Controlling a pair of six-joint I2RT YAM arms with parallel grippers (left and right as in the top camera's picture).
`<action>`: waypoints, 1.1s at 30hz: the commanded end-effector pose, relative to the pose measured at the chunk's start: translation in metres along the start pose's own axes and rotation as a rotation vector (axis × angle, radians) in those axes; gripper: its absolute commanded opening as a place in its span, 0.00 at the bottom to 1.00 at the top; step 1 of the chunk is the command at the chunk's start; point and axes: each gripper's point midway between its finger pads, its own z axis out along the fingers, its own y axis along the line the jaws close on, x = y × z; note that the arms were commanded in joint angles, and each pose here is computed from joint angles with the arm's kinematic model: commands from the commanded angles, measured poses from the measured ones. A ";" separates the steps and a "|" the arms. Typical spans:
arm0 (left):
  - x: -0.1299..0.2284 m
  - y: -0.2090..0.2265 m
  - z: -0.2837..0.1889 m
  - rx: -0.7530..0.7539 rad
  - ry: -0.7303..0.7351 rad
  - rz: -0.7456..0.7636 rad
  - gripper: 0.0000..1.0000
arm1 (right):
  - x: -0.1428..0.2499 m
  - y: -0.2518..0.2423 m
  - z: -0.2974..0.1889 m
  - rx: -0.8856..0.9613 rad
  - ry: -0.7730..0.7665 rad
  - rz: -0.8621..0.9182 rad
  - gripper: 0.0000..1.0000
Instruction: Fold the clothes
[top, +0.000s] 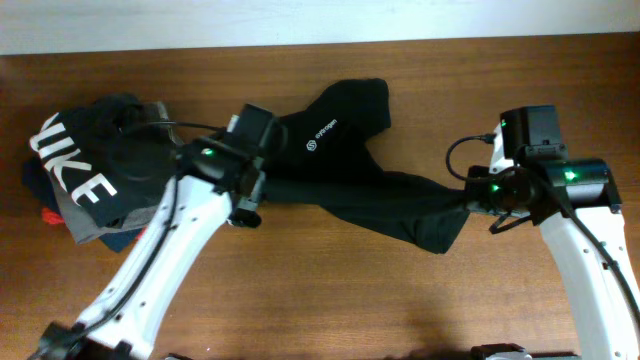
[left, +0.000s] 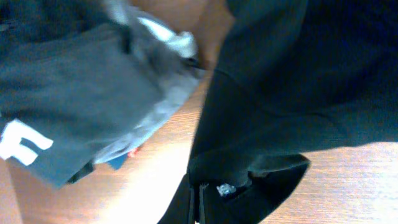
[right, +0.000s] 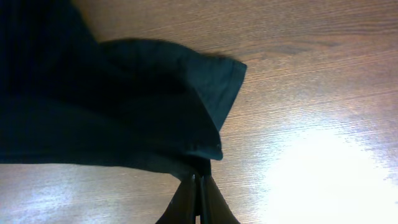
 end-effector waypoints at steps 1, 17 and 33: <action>-0.001 0.021 -0.013 -0.042 -0.038 -0.071 0.00 | -0.008 -0.012 -0.008 0.035 -0.035 0.004 0.04; -0.042 0.098 -0.243 0.163 -0.693 -0.221 0.00 | -0.042 -0.010 -0.212 -0.044 -0.509 0.013 0.04; -0.029 0.126 -0.352 0.227 -1.005 -0.137 0.00 | -0.009 -0.020 -0.316 -0.064 -0.744 0.027 0.04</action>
